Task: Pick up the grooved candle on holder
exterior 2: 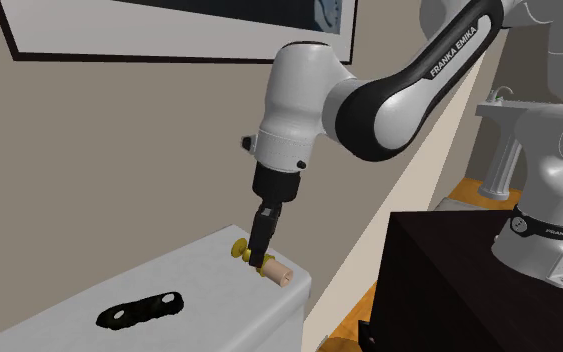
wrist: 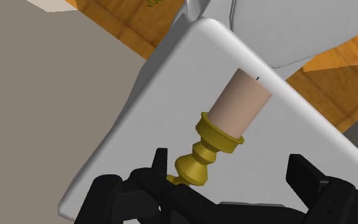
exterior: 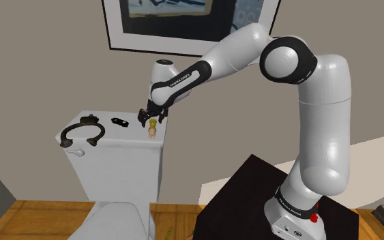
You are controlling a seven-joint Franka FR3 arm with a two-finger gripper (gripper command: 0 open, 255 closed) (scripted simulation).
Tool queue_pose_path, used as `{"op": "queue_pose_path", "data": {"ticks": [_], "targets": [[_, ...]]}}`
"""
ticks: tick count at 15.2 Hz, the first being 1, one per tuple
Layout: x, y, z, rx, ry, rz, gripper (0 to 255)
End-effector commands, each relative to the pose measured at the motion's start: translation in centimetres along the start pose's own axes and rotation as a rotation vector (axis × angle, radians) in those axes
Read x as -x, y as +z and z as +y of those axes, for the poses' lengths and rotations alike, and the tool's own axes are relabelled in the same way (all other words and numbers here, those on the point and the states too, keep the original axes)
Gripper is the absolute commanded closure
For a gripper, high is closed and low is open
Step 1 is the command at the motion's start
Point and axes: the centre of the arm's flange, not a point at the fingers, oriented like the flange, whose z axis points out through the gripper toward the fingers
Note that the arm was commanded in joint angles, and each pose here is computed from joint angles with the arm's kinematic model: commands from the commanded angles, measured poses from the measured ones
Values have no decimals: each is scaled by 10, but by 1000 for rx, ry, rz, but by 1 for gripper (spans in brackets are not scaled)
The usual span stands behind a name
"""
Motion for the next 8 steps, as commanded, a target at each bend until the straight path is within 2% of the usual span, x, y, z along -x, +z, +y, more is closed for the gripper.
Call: {"op": "queue_pose_path", "data": {"ticks": [1,6,7,8], "targets": [[0,11,1,0,0,1,0],[4,29,3,0,0,1,0],[4,29,3,0,0,1,255],[4,29,3,0,0,1,255]]}}
